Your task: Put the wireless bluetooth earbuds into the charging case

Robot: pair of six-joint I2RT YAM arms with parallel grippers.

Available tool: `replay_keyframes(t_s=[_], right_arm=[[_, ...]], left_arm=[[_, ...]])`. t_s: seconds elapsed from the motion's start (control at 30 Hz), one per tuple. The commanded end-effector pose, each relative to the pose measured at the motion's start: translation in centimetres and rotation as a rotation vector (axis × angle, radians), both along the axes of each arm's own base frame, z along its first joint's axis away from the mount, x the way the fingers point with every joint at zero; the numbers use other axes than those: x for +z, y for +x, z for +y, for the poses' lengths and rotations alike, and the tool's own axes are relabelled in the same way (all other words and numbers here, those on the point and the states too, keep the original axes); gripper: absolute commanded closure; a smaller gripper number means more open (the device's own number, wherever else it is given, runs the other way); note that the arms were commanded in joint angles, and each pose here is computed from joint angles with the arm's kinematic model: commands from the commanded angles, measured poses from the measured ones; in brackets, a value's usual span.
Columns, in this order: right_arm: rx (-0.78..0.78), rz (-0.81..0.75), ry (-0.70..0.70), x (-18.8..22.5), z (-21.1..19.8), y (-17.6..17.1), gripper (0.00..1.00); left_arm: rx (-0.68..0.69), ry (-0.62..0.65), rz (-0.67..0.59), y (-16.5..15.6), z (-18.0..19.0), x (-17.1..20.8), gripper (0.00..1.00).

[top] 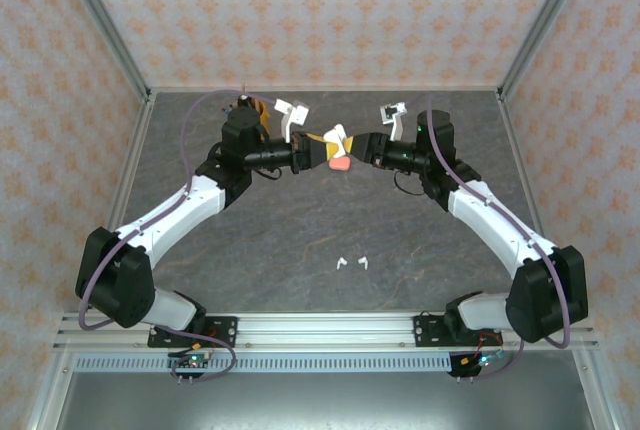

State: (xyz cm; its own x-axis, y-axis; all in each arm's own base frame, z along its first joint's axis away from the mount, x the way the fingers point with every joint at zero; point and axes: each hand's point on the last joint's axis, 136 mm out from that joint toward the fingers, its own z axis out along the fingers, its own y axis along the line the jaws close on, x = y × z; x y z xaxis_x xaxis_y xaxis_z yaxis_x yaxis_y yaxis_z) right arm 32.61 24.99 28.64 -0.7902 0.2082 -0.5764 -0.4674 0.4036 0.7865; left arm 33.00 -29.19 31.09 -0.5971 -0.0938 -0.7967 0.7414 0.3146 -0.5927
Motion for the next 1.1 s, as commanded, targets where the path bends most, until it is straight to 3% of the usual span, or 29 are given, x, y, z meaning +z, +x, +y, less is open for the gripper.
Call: replay_keyframes(t_s=[0.0,0.33,0.47,0.57,0.77,0.93,1.07], right_arm=[[0.024,-0.057,0.031,1.8,0.3,0.2,0.63],[0.03,-0.059,0.035,2.0,0.4,0.3,0.83],[0.014,-0.058,0.026,1.9,0.3,0.6,0.89],[0.0,-0.057,0.018,1.9,0.2,0.9,0.92],[-0.034,-0.044,-0.02,1.6,-0.2,1.4,1.0],[-0.072,-0.046,-0.092,1.3,-0.8,2.0,1.0],[-0.072,-0.058,-0.162,1.1,-0.9,2.8,1.0]], left_arm=[[-0.026,-0.021,-0.06,0.0,-0.6,1.9,0.87],[-0.032,-0.022,-0.055,0.1,-1.0,1.7,0.87],[-0.021,-0.014,-0.042,0.3,-1.1,1.3,0.83],[0.0,0.0,-0.028,0.8,-1.0,0.8,0.75],[0.061,0.035,-0.017,1.8,-0.5,0.2,0.49],[0.116,0.06,-0.021,2.6,1.0,0.7,0.23],[0.158,0.121,-0.044,3.1,3.3,1.9,0.11]])
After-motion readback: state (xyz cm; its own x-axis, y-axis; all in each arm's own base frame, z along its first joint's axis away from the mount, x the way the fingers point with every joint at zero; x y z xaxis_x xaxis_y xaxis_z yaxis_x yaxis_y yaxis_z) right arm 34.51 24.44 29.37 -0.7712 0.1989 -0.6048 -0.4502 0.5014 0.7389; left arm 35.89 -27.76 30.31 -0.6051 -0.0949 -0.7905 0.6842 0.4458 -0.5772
